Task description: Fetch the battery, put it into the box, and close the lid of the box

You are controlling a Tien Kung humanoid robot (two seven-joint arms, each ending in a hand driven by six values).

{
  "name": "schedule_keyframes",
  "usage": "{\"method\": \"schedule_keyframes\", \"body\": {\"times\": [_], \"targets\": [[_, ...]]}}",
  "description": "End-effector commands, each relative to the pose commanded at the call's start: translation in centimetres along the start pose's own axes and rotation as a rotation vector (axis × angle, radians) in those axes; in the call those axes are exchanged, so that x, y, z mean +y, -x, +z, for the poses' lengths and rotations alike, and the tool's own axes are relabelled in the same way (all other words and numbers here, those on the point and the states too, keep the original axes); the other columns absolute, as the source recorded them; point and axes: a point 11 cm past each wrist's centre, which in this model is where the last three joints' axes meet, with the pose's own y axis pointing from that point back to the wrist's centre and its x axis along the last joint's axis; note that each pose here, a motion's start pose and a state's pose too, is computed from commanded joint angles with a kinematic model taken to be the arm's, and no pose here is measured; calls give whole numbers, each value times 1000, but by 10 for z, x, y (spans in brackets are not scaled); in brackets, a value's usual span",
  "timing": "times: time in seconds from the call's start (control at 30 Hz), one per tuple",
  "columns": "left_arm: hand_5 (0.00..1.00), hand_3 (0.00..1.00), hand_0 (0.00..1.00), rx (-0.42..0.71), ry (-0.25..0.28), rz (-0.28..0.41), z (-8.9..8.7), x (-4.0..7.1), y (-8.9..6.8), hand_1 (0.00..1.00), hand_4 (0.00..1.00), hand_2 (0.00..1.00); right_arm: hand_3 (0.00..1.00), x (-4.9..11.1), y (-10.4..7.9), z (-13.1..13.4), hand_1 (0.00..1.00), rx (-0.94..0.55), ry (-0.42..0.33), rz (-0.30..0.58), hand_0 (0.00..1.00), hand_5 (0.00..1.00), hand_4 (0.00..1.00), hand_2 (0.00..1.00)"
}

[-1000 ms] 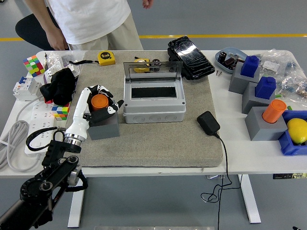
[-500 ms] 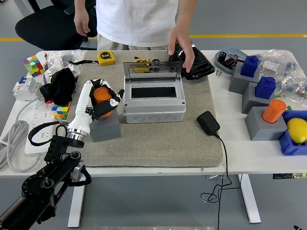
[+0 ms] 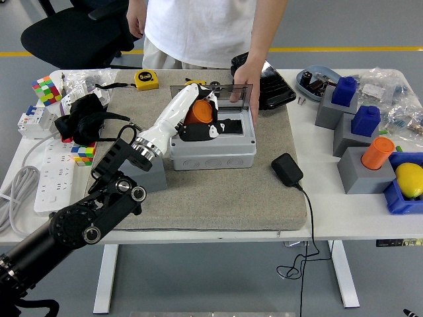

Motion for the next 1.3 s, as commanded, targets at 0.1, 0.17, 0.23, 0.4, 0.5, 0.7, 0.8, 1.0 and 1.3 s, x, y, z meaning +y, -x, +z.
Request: {"method": "schedule_keyframes", "body": {"times": [0.1,0.17,0.23,0.4,0.5,0.7,0.8,1.0,1.3], "targets": [[2,221,85,-106,-14,-39,9,-12,7,67,747,147,555,0,-1,1,625,0,2,1,566,488,952,654],[2,221,85,-170,-24,-63,14,-19,12,67,747,147,555,0,-1,2,625,1,5,2,566,488,952,654],[2,232,88,-252,-42,-88,14,-26,15,69,778,147,555,0,-2,3,626,2,8,4,567,489,952,655],[2,244,89,-387,-74,-126,8,-35,15,75,836,154,554,0,-2,4,626,6,9,3,567,489,951,655],[2,244,89,-429,-90,-139,4,-39,14,75,836,154,554,0,-1,3,626,9,7,2,567,489,951,655],[2,240,103,-500,-111,-137,-2,-46,6,88,908,165,553,0,0,2,625,15,7,1,568,488,951,655],[2,242,133,-494,-133,-132,-6,-49,1,119,941,186,554,0,-1,2,626,18,7,2,566,488,951,655],[67,322,231,-467,-138,-120,-12,-49,-2,253,998,267,553,0,-1,2,626,26,8,2,566,488,950,655],[201,611,474,-438,-105,-148,-15,-45,6,514,998,426,554,0,-1,2,626,35,9,0,567,485,952,653]]}}
